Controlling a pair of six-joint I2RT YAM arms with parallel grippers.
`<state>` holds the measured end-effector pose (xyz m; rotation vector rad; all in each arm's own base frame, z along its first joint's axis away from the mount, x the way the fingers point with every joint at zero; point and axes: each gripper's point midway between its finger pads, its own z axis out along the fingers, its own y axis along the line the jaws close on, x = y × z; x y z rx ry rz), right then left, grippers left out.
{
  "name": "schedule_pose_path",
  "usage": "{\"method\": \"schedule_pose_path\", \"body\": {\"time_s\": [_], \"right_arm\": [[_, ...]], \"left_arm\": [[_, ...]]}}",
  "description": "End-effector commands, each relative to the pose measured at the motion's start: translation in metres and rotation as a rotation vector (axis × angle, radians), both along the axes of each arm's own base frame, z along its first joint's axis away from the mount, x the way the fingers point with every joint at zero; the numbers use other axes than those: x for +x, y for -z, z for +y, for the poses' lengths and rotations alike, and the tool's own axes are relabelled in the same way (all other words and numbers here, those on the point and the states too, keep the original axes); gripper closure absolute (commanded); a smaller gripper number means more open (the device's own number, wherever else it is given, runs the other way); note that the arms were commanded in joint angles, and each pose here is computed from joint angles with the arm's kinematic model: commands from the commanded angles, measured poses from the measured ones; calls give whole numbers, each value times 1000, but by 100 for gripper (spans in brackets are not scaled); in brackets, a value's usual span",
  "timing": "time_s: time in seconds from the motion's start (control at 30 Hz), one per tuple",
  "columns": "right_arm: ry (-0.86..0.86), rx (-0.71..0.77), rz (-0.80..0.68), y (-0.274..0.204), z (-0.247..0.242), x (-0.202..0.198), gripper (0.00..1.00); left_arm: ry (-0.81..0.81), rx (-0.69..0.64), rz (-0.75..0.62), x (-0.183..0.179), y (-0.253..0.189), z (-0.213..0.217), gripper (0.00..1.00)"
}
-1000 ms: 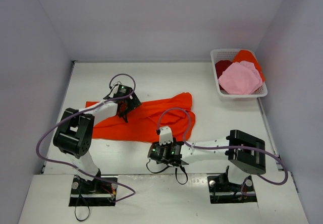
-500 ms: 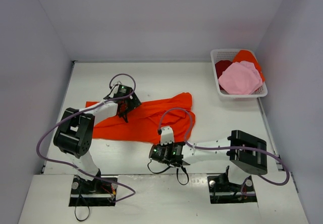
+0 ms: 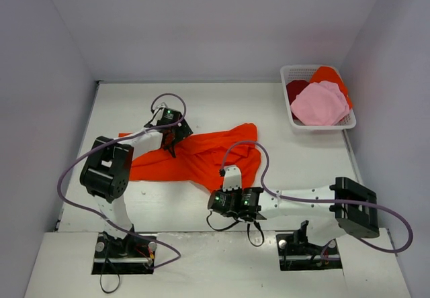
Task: Fold and stack the t-shirts
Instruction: Fold the tshirt
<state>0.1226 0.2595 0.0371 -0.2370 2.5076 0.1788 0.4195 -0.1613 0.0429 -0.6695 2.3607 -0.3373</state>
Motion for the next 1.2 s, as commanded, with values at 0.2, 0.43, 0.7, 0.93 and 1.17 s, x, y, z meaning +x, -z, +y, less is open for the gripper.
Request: {"method": "schedule_pose_path", "body": {"time_s": [0.2, 0.43, 0.7, 0.93, 1.17], "right_arm": [[10, -1, 28, -7, -10, -8, 100], [5, 2, 37, -8, -10, -11, 100], [-14, -6, 37, -9, 1, -12, 100], [12, 31, -18, -28, -1, -1, 41], [131, 102, -91, -67, -35, 51, 32]], "left_arm": [[-1, 24, -67, 24, -19, -5, 20], [-3, 61, -58, 21, -17, 3, 20], [-5, 75, -49, 17, -14, 14, 20], [-21, 85, -43, 9, -17, 34, 20], [-23, 83, -45, 0, -23, 45, 20]]}}
